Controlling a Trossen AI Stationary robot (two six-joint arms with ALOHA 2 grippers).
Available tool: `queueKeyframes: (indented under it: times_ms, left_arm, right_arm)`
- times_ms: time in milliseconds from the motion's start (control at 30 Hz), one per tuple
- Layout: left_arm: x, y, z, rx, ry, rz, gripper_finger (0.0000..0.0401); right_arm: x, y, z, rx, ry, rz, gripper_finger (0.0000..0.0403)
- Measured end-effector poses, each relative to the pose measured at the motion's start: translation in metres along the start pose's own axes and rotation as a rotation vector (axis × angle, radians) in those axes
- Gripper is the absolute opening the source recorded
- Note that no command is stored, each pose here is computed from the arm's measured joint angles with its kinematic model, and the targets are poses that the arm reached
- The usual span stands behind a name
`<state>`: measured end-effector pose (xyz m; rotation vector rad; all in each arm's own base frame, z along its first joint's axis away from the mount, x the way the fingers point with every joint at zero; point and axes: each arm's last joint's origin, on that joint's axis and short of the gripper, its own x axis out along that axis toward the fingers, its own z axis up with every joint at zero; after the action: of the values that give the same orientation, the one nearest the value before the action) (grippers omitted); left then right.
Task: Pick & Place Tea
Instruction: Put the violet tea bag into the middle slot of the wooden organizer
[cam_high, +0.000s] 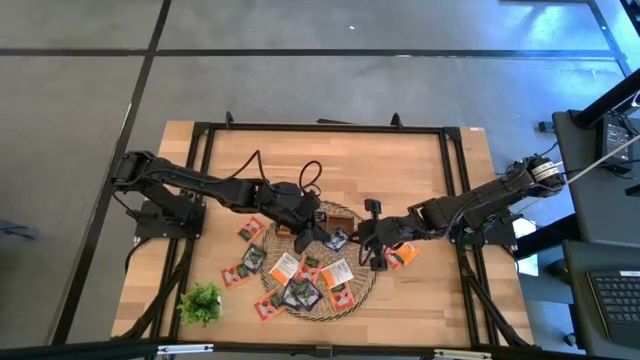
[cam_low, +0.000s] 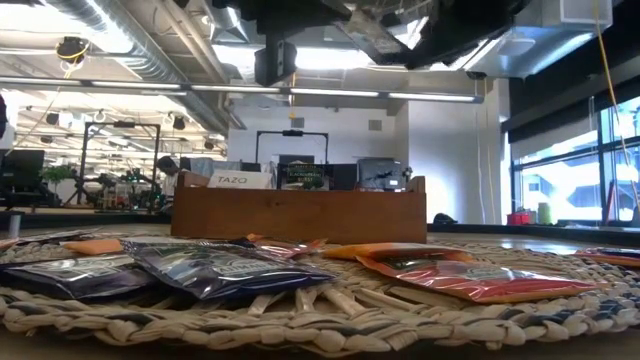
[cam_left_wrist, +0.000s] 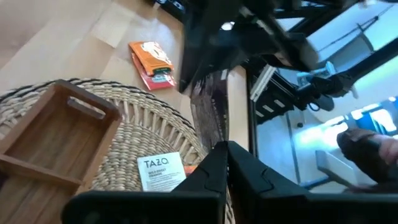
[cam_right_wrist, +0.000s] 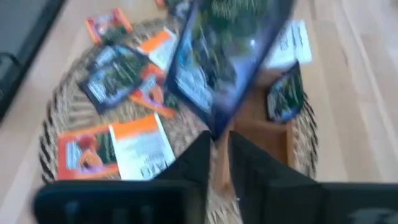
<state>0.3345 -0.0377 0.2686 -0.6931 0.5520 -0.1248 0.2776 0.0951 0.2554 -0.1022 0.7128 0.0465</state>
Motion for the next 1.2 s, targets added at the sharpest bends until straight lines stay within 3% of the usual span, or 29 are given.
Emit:
queueKeyframes:
  times_ms: [167, 367, 567, 767, 967, 1200]
  left_arm:
    - [-0.002, 0.011, 0.002, 0.03, 0.056, 0.012, 0.0002]
    - [-0.011, 0.04, 0.001, 0.078, 0.185, 0.141, 0.0002]
    - [-0.024, 0.059, 0.012, 0.147, 0.245, 0.201, 0.0002]
    - [-0.031, 0.051, 0.026, 0.283, 0.323, 0.261, 0.0002]
    - [-0.02, 0.051, 0.031, 0.368, 0.417, 0.277, 0.0002]
    - [-0.004, 0.06, 0.034, 0.385, 0.523, 0.345, 0.0002]
  right_arm:
    - [-0.024, -0.004, -0.004, 0.038, 0.03, -0.028, 0.0127]
    - [-0.054, -0.002, -0.011, 0.126, 0.061, 0.015, 0.0163]
    - [-0.056, 0.0, -0.009, 0.131, 0.036, 0.02, 0.0168]
    - [-0.054, -0.001, -0.008, 0.133, 0.032, 0.014, 0.0169]
    - [-0.052, -0.005, -0.007, 0.145, 0.029, 0.002, 0.0168]
    - [-0.052, -0.006, -0.007, 0.148, 0.023, -0.023, 0.0168]
